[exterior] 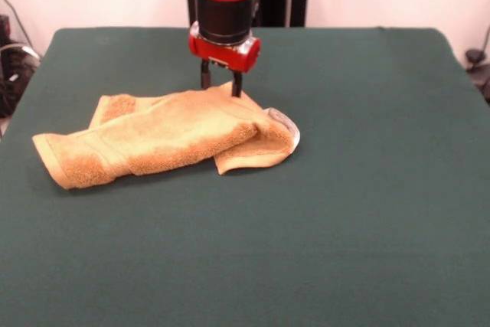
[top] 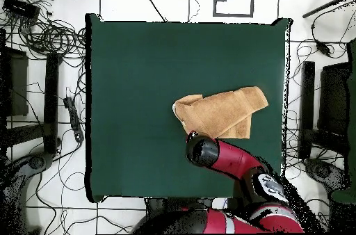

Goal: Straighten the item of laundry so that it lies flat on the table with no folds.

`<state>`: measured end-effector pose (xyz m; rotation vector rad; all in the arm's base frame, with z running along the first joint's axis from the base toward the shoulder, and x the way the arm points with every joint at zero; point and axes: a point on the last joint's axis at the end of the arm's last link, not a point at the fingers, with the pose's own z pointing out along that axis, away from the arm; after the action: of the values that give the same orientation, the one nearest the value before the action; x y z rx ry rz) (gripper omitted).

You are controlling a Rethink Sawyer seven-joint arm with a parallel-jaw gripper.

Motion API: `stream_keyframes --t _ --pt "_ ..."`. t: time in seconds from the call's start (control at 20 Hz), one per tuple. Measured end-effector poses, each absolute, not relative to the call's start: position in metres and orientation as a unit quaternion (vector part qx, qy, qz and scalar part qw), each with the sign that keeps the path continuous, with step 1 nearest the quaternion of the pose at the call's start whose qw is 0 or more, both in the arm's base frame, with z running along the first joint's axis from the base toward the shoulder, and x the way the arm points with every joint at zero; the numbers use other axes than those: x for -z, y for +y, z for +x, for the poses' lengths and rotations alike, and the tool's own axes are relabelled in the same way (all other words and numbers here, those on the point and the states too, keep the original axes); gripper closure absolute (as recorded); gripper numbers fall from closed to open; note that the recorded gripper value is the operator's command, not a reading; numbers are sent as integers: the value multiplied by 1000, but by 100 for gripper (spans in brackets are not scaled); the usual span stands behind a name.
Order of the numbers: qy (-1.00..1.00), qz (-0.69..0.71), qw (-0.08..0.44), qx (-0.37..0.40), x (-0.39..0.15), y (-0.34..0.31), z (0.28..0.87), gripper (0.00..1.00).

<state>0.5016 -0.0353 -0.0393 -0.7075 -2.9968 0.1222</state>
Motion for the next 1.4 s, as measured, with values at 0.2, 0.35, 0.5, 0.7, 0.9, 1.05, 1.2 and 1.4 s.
stream_keyframes --t 0.2,0.35,0.5,0.7,0.9,1.05,1.2,1.4 --pt "-972 -229 26 -40 39 -36 503 0" --pt "-972 -229 25 -40 39 -36 503 0" --pt "-973 -228 24 -41 39 -36 505 100" --pt "-973 -228 23 -41 39 -36 505 100" --pt "-973 -228 23 -41 39 -36 505 100" --pt "-973 -228 23 -41 39 -36 505 100" --pt "-973 -228 23 -41 39 -36 505 100" --pt "-973 -226 23 -42 38 -35 506 100"
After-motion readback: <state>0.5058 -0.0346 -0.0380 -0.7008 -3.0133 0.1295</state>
